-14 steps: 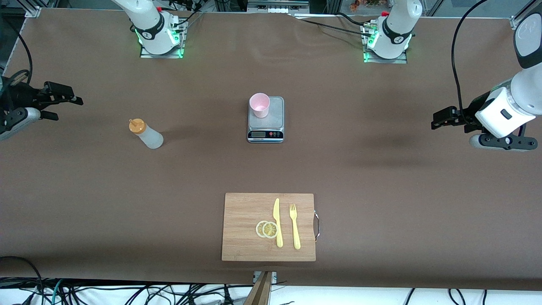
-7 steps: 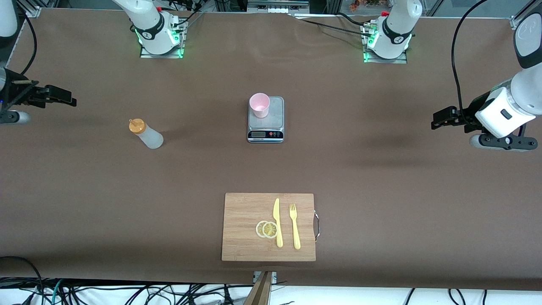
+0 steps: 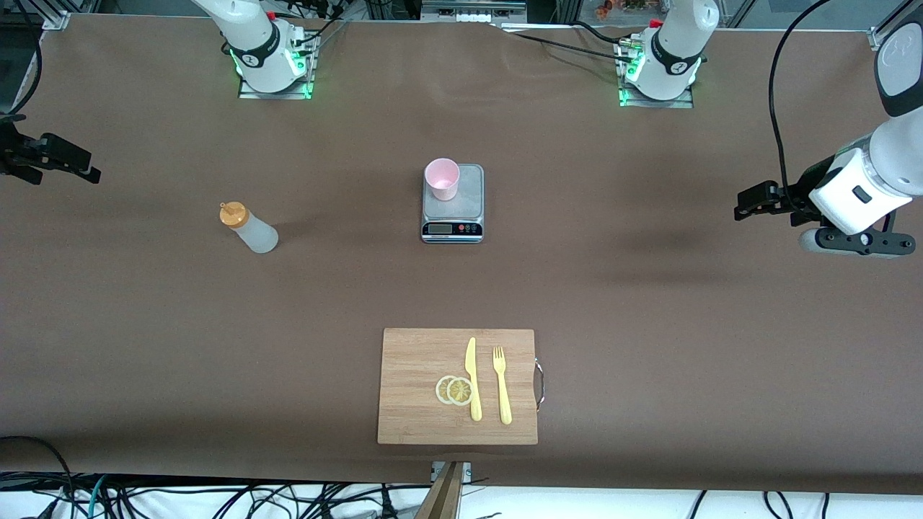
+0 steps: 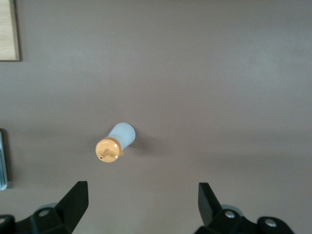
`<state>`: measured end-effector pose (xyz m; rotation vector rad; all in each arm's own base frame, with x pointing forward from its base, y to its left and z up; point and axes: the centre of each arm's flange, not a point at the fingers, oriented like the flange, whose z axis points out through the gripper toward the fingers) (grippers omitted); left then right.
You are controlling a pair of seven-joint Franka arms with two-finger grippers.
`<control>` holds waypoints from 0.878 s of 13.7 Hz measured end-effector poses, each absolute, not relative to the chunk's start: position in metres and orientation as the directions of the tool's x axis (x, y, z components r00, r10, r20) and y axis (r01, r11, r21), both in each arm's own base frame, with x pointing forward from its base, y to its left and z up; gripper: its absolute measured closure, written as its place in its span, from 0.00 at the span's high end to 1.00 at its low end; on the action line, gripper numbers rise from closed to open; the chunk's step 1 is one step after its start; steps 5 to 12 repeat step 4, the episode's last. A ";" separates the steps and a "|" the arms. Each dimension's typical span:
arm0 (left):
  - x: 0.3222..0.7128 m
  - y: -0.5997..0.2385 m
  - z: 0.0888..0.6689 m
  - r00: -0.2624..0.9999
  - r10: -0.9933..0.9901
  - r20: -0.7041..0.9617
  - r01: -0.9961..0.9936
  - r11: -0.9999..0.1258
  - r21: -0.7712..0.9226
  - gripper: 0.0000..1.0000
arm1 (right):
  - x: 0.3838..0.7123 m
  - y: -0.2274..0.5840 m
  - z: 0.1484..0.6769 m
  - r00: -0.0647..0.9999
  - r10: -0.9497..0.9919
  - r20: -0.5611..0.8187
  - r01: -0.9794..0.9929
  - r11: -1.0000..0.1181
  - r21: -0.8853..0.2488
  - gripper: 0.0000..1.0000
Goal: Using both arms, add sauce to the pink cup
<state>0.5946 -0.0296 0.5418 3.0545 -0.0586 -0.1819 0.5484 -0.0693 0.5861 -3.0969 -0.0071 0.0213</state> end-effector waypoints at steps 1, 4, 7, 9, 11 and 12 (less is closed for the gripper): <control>0.595 -0.030 0.542 0.992 -0.044 -0.117 -0.034 -0.996 0.083 1.00 | 0.550 -0.063 0.591 1.000 -0.014 -0.022 -0.015 -0.999 -0.044 1.00; 0.594 -0.032 0.542 0.992 -0.048 -0.117 -0.038 -0.996 0.083 1.00 | 0.553 -0.053 0.591 0.998 -0.044 -0.045 -0.046 -0.998 -0.041 1.00; 0.594 -0.032 0.542 0.992 -0.048 -0.117 -0.038 -0.996 0.083 1.00 | 0.553 -0.053 0.591 0.998 -0.044 -0.045 -0.046 -0.998 -0.041 1.00; 0.594 -0.032 0.542 0.992 -0.048 -0.117 -0.038 -0.996 0.083 1.00 | 0.553 -0.053 0.591 0.998 -0.044 -0.045 -0.046 -0.998 -0.041 1.00; 0.594 -0.032 0.542 0.992 -0.048 -0.117 -0.038 -0.996 0.083 1.00 | 0.553 -0.053 0.591 0.998 -0.044 -0.045 -0.046 -0.998 -0.041 1.00; 0.594 -0.032 0.542 0.992 -0.048 -0.117 -0.038 -0.996 0.083 1.00 | 0.553 -0.053 0.591 0.998 -0.044 -0.045 -0.046 -0.998 -0.041 1.00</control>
